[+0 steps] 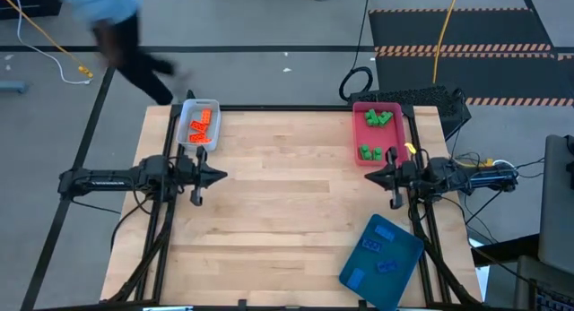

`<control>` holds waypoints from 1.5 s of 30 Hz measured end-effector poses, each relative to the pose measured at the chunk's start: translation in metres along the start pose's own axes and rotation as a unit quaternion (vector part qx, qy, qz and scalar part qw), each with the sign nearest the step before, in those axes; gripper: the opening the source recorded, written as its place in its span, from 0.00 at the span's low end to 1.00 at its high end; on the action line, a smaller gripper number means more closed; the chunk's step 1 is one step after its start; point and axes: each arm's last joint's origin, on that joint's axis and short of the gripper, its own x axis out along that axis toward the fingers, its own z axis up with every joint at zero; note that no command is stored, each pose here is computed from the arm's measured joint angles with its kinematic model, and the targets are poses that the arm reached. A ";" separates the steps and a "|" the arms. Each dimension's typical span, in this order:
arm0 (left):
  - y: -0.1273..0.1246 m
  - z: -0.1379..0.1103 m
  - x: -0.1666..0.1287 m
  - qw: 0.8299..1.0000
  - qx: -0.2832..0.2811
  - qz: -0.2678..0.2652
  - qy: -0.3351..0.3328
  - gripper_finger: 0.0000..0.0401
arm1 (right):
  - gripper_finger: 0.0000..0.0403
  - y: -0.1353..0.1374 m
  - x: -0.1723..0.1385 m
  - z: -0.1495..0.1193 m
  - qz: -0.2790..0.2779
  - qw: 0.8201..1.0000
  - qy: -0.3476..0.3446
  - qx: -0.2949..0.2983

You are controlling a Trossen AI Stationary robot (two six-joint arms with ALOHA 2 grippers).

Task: Sort & place blocks by color
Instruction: Return to Home Position

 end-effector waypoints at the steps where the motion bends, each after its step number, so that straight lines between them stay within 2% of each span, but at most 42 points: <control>1: 0.000 -0.001 0.000 1.000 -0.001 0.000 0.004 0.00 | 0.00 0.000 0.001 -0.002 0.000 1.000 0.000 -0.002; 8: 0.000 -0.003 0.000 1.000 -0.004 0.000 0.017 0.00 | 0.00 0.000 0.003 -0.011 0.000 1.000 -0.004 -0.011; 13: 0.000 -0.003 0.000 1.000 -0.004 0.005 0.018 0.00 | 0.00 -0.001 0.004 -0.005 -0.021 0.997 -0.075 -0.018; 15: 0.001 -0.003 0.000 1.000 -0.001 0.008 0.014 0.00 | 0.00 -0.003 0.004 -0.008 -0.052 0.996 -0.063 -0.019; 17: 0.001 -0.003 0.000 1.000 0.002 0.011 0.013 0.00 | 0.00 -0.003 0.004 -0.009 -0.057 0.997 -0.053 -0.023; 25: 0.001 -0.003 0.000 1.000 0.009 0.012 0.014 0.01 | 0.00 -0.003 0.005 -0.012 -0.054 0.997 -0.039 -0.023; 32: 0.001 -0.003 0.000 1.000 0.025 0.012 0.014 0.05 | 0.00 -0.003 0.005 -0.015 -0.054 0.998 -0.023 -0.026; 40: 0.001 -0.004 0.000 0.999 0.036 0.012 0.019 0.01 | 0.00 -0.003 0.005 -0.018 -0.054 0.998 -0.011 -0.030; 45: 0.001 -0.005 0.000 0.999 0.037 0.011 0.027 0.03 | 0.00 -0.003 0.005 -0.019 -0.054 0.998 -0.006 -0.030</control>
